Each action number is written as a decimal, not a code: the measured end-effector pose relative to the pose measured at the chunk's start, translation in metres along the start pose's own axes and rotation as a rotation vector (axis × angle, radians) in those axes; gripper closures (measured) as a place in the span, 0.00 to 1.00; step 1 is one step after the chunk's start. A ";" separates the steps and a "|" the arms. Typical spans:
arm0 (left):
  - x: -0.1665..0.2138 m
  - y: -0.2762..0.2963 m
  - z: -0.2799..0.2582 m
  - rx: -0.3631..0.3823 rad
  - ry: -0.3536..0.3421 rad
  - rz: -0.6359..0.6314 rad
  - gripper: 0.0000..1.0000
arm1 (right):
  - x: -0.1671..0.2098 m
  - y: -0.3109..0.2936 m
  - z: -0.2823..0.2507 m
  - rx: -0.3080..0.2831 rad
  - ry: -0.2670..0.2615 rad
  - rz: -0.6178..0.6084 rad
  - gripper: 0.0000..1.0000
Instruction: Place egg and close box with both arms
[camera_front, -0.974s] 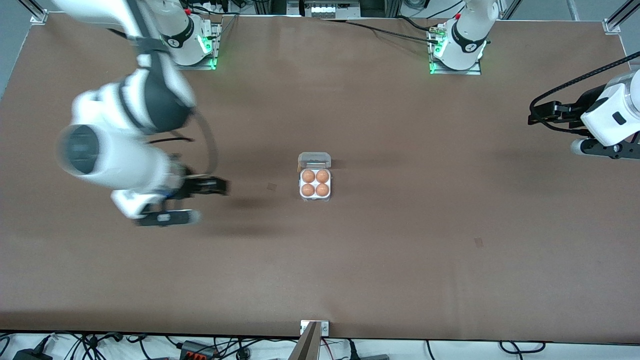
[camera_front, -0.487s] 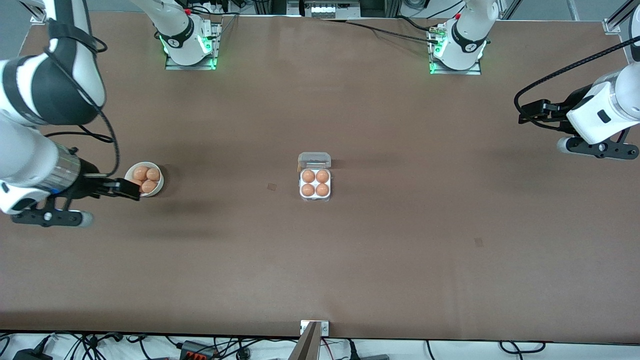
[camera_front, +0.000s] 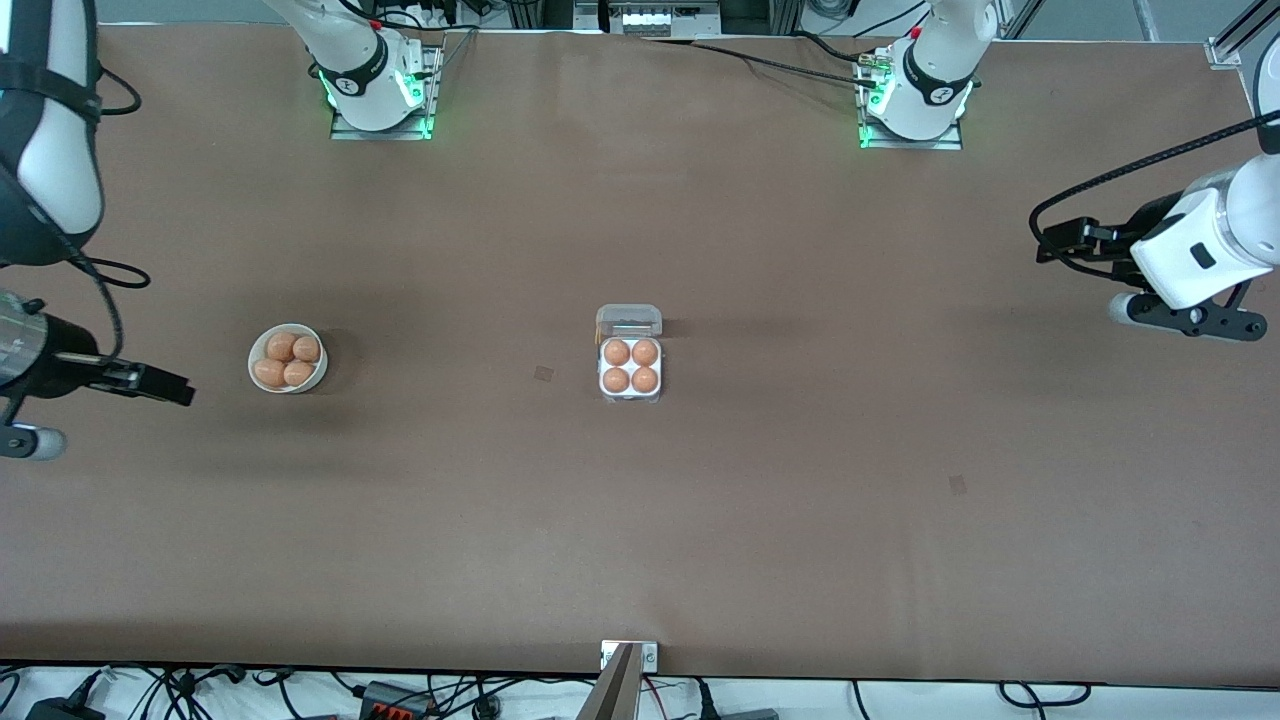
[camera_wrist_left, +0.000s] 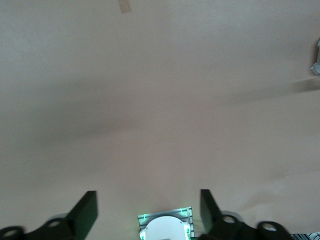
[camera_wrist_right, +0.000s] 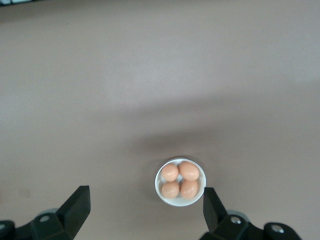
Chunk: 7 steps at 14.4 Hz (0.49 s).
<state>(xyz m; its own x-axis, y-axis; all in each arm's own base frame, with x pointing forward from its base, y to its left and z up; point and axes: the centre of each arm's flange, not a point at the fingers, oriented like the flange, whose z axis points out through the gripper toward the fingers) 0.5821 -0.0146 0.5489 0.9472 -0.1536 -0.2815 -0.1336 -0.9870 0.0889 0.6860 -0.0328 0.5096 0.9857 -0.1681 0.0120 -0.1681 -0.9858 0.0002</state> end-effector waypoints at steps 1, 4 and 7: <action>0.000 0.000 0.001 -0.001 -0.007 0.002 0.30 | -0.001 0.004 0.000 0.003 0.024 0.002 0.00; -0.001 0.000 0.002 -0.002 -0.020 0.007 0.60 | -0.015 0.004 -0.002 0.011 0.064 -0.009 0.00; -0.001 0.003 0.003 -0.002 -0.023 0.011 0.90 | -0.031 0.011 -0.013 0.008 0.062 -0.048 0.00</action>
<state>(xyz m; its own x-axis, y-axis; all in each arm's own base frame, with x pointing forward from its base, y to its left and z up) 0.5797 -0.0173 0.5468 0.9386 -0.1657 -0.3026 -0.1438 -0.9852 0.0937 0.6534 -0.0380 0.5218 0.9899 -0.1207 0.0743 -0.1206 -0.9927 -0.0059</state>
